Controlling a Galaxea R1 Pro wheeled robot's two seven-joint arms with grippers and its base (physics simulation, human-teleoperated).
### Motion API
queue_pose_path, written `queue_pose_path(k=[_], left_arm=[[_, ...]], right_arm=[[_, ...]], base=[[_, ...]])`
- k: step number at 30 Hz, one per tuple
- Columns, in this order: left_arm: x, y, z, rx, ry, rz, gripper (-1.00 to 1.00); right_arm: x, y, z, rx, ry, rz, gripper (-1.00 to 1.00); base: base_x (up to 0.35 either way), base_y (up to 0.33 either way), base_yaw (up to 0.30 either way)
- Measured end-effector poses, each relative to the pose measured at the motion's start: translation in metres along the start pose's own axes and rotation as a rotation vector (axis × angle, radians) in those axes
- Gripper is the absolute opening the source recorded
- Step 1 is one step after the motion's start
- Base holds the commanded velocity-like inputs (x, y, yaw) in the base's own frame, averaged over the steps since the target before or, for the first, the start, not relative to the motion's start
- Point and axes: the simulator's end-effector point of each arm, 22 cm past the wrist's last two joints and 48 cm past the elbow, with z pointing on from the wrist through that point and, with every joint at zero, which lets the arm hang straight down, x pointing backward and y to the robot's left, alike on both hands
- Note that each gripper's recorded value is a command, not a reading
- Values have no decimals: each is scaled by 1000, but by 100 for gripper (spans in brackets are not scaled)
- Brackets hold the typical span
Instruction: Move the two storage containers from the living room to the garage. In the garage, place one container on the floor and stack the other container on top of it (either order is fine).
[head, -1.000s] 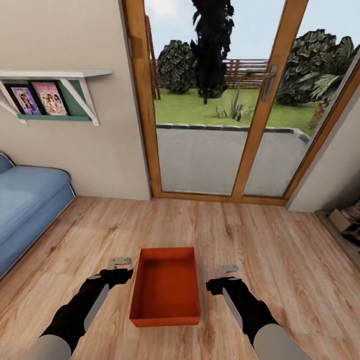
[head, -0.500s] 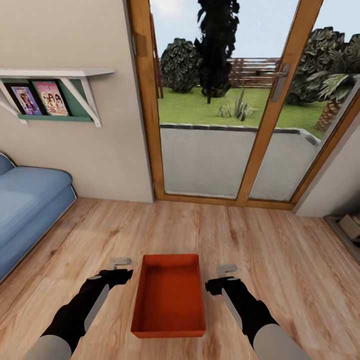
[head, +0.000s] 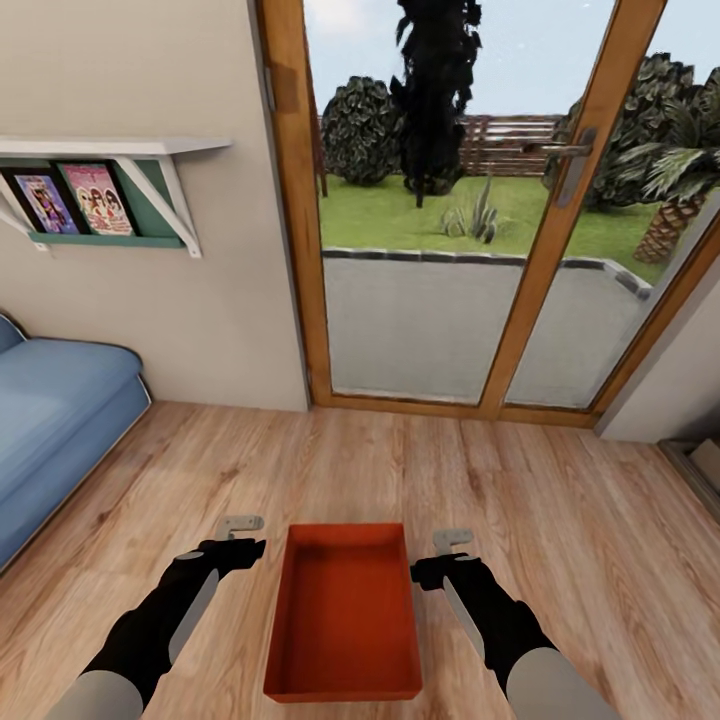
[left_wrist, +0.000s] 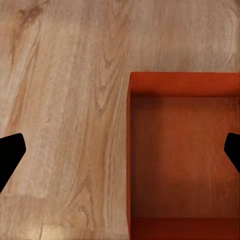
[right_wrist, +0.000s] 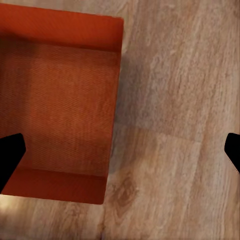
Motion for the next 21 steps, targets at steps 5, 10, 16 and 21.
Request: queue_pose_path(k=[5, 10, 16, 21], left_arm=[[0, 0, 0, 0, -1, -1, 100], [0, 0, 0, -1, -1, 1, 100], [0, 1, 0, -4, 0, 1, 100], [0, 1, 0, -6, -2, -2, 100]], right_arm=[[0, 0, 0, 0, 0, 0, 100], [0, 0, 0, 0, 0, 0, 100], [0, 0, 0, 1, 1, 0, 100], [0, 0, 0, 1, 1, -1, 100]], base=[[78, -18, 0], [182, -3, 0], [90, -1, 0], [46, 0, 0]])
